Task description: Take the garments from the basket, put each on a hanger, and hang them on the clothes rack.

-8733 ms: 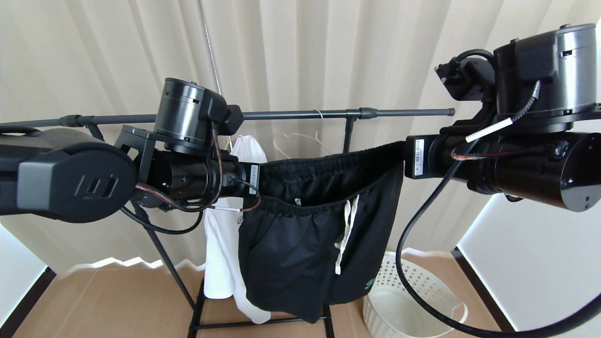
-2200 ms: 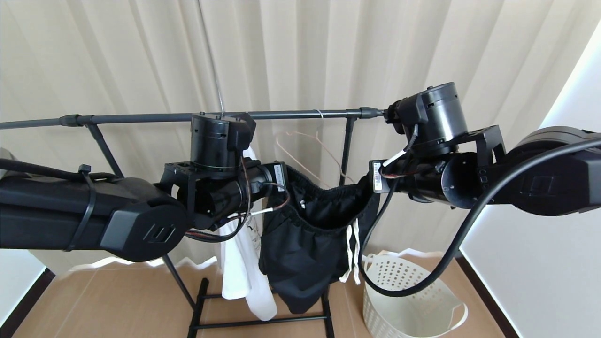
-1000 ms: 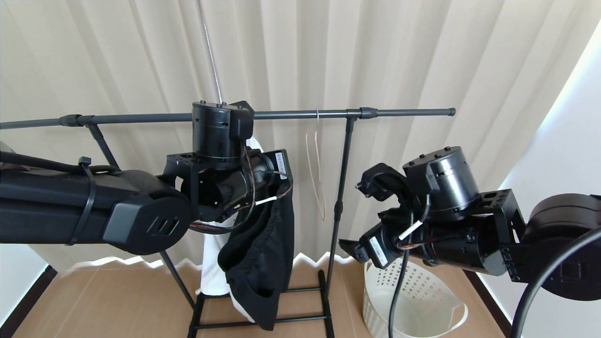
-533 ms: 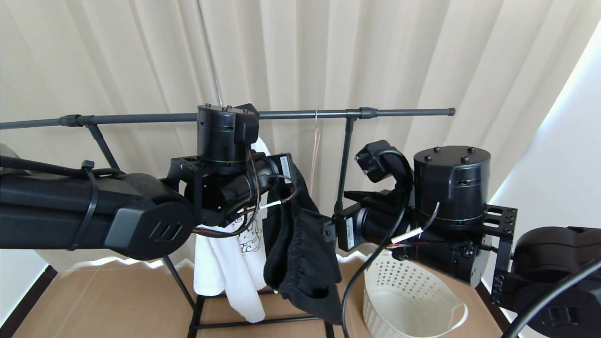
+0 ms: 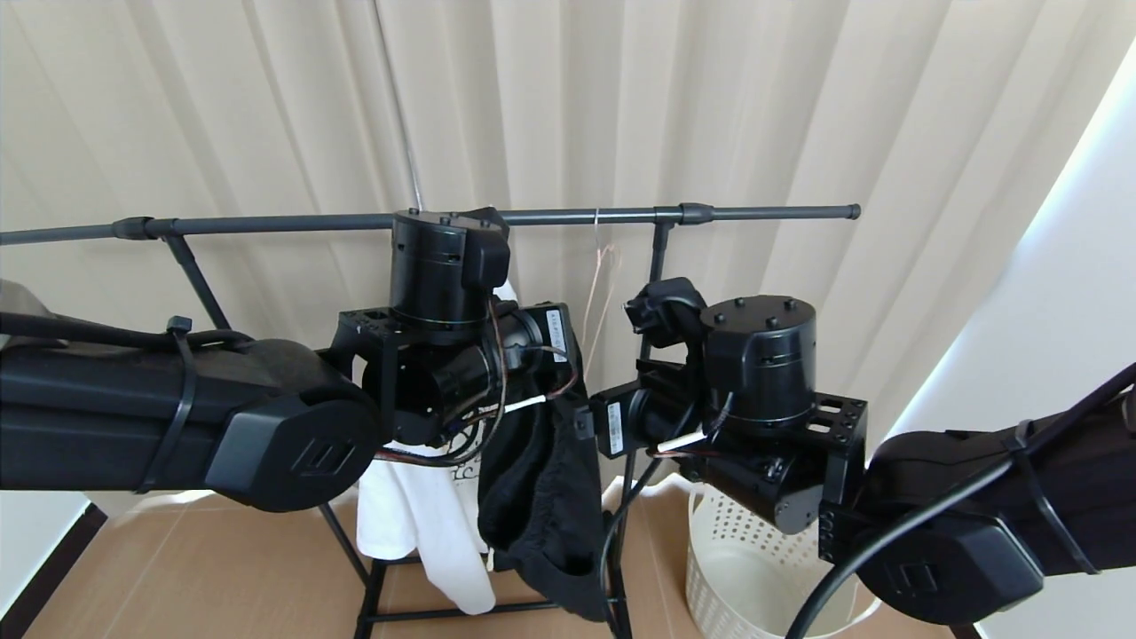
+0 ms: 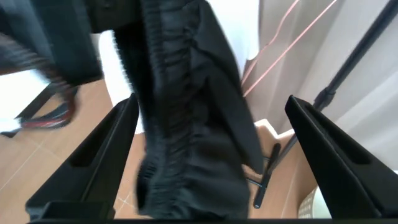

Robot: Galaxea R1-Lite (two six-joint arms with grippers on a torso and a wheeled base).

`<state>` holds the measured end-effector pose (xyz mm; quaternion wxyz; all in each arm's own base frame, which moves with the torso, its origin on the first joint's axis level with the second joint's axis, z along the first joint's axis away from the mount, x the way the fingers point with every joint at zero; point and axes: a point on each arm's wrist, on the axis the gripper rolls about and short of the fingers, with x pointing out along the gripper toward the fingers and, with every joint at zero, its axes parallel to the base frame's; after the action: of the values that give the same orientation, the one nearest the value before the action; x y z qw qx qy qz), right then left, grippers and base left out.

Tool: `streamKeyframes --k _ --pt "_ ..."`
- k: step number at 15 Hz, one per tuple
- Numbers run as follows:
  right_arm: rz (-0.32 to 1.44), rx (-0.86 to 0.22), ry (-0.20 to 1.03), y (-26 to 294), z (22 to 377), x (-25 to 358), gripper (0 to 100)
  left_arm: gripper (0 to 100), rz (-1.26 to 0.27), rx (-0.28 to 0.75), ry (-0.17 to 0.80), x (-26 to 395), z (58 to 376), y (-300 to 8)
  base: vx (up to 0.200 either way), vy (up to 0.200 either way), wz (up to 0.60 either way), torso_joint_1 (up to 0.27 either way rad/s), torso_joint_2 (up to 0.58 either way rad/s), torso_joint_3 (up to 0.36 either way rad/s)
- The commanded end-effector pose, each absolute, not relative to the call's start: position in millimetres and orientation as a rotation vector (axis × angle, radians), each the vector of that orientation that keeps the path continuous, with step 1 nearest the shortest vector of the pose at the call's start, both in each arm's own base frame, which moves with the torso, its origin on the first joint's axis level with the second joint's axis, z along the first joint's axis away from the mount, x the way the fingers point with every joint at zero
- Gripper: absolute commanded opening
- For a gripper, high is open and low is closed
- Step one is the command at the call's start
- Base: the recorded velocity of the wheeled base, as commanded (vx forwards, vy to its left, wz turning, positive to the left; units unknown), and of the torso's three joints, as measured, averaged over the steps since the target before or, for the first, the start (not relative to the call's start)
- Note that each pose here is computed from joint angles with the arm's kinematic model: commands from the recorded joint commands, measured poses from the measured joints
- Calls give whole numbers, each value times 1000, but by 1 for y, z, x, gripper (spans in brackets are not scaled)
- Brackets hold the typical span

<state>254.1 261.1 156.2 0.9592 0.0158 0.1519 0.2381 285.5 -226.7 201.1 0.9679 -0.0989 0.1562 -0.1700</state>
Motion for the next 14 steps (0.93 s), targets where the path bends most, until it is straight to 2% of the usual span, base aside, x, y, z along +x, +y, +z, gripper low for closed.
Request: streamKeyframes --k 1,7,10,14 --pt "463 7 339 268 138 262 100 0 -347 -202 313 284 202 -227 0 0 0 0 0 0" --pt "401 -18 352 260 131 273 100 0 -336 -207 306 287 204 -224 0 0 0 0 0 0" --pt "376 -148 363 242 122 275 100 0 -314 -218 284 290 212 -214 0 0 0 0 0 0" --pt "375 -240 376 230 117 270 100 0 -314 -214 279 290 214 -212 0 0 0 0 0 0"
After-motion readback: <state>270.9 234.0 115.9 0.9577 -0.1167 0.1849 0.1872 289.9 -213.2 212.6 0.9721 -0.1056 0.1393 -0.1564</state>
